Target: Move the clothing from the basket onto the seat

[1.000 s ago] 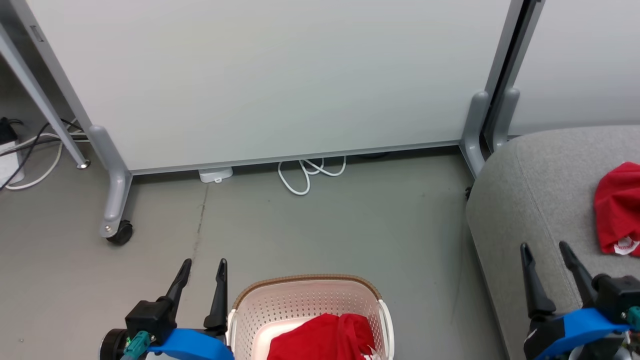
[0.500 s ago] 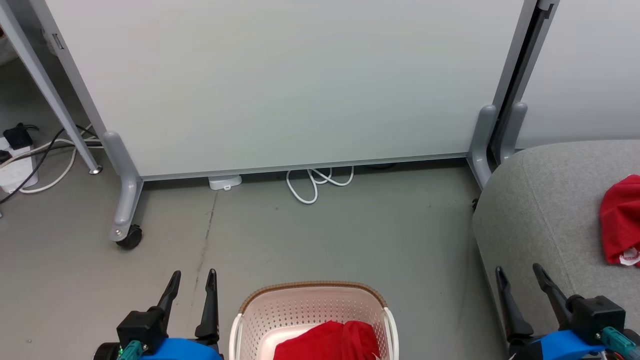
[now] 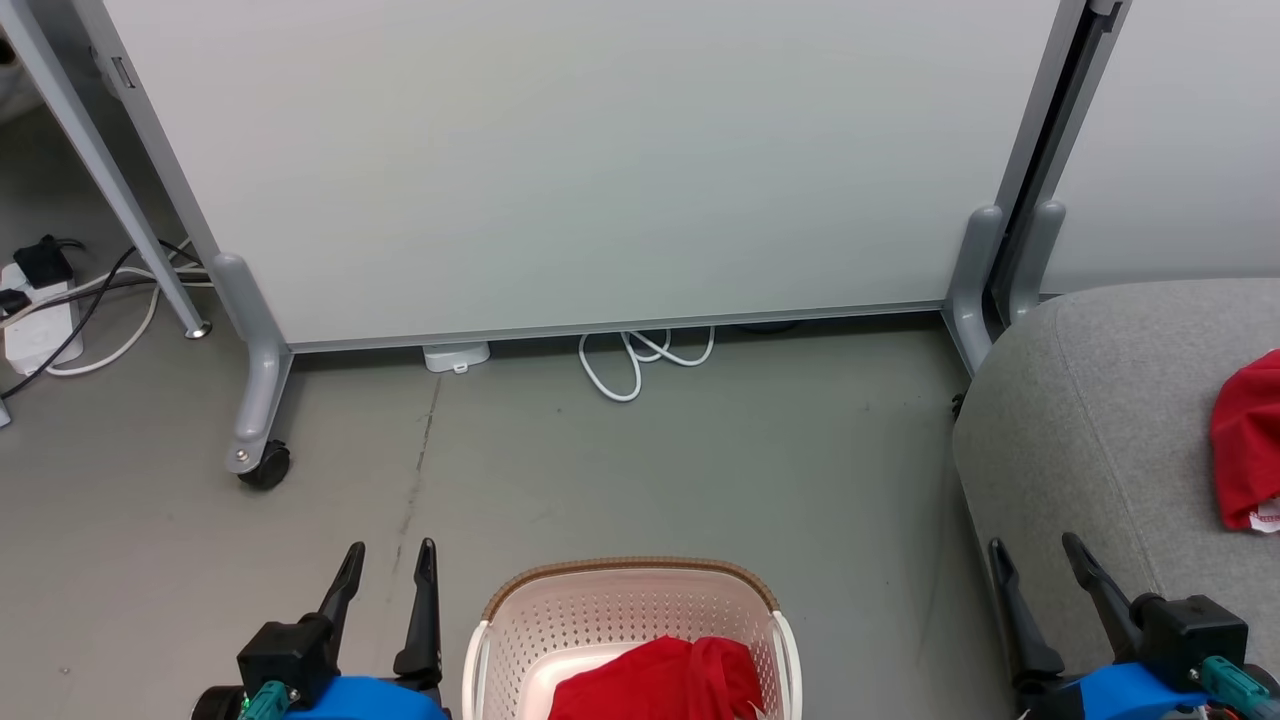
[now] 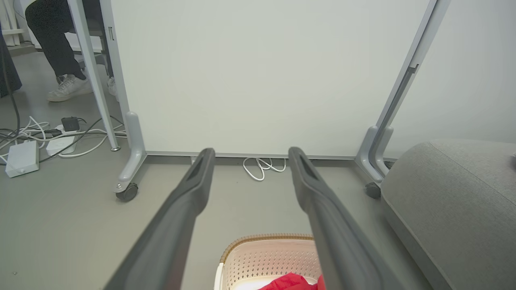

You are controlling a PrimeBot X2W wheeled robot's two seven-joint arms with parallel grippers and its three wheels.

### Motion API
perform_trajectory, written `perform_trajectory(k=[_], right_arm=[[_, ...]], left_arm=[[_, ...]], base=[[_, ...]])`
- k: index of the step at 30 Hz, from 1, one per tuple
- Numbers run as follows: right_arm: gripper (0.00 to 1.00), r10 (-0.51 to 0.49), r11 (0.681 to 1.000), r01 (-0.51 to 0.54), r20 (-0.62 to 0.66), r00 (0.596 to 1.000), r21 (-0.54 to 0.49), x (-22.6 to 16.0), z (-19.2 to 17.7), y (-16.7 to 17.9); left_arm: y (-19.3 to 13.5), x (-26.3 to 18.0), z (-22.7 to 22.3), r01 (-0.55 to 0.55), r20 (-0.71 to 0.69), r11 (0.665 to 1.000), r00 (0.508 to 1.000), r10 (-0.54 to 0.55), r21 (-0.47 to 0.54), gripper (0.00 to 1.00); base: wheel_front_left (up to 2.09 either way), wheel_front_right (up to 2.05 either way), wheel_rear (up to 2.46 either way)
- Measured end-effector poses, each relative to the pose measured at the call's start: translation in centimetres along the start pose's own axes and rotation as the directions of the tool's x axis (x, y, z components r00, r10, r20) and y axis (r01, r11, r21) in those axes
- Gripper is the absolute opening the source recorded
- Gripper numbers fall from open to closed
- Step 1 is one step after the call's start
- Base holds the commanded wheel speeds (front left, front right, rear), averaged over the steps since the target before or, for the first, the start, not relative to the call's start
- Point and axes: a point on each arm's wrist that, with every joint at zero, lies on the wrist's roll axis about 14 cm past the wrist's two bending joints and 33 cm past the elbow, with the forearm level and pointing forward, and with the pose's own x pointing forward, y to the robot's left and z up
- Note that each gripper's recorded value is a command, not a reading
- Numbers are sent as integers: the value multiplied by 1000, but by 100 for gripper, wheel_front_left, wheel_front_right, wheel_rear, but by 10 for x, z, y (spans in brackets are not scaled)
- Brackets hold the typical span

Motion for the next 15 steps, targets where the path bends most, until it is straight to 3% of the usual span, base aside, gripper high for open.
perform_trajectory(k=[15], right_arm=[[100, -5, 1000, 5, -15, 1000, 6, 25, -7, -4]], left_arm=[[-13, 21, -22, 40, -77, 999, 996, -41, -11, 100]], base=[[0, 0, 0]])
